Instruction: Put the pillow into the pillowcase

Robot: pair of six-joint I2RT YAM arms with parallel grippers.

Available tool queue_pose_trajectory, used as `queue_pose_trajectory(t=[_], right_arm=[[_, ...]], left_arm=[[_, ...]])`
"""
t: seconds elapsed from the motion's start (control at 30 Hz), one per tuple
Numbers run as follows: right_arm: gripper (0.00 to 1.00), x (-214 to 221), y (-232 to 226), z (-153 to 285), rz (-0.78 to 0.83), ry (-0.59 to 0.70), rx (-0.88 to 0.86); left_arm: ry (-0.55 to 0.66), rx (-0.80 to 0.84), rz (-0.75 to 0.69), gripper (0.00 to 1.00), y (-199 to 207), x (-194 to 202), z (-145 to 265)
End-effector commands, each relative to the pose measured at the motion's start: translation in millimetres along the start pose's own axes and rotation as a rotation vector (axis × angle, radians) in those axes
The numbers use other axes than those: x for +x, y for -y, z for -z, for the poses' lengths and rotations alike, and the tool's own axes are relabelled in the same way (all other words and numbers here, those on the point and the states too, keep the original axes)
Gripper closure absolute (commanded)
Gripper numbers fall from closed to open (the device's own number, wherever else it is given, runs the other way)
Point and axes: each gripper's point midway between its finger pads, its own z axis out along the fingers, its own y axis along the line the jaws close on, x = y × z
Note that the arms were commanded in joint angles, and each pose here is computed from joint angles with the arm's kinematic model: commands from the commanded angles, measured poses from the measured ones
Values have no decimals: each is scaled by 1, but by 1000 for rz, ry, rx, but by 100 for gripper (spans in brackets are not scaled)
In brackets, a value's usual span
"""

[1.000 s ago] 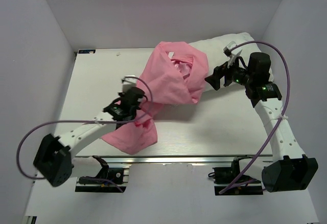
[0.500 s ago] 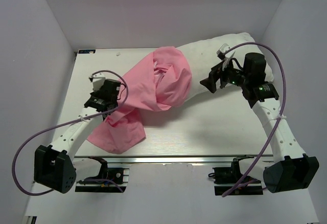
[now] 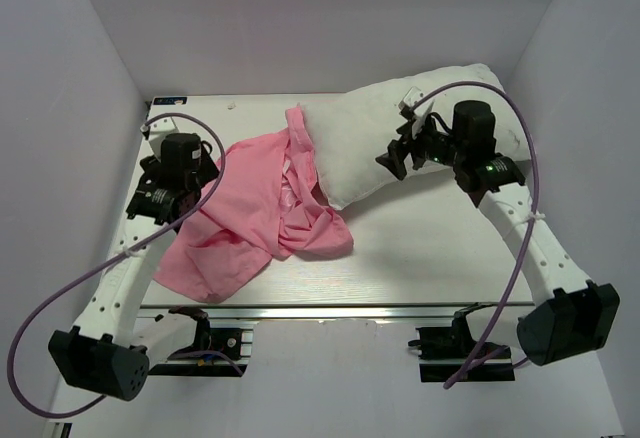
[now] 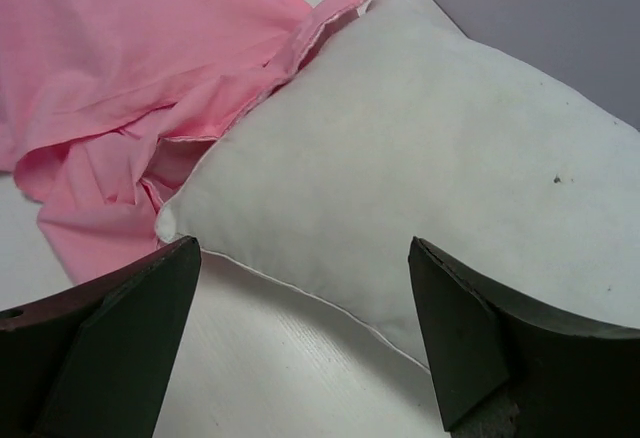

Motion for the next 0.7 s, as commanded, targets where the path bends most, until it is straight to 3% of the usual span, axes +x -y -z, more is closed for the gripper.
queue_pose_trajectory(t=[0.0,0.17,0.4,0.67], right_arm=[[11,-19,27,-9,31,39,84],[11,-18,52,-29,-77,36,157],[11,-38,68,-81,-203,18,179],[11,-3,68,-146,-281,-125,143]], left_arm=[[-3,175,-8,16,18,-12,29],[-101,437,11,15,74,11,26],[-184,498,24,15,111,26,-1],[-240,511,-26,15,133,41,-25]])
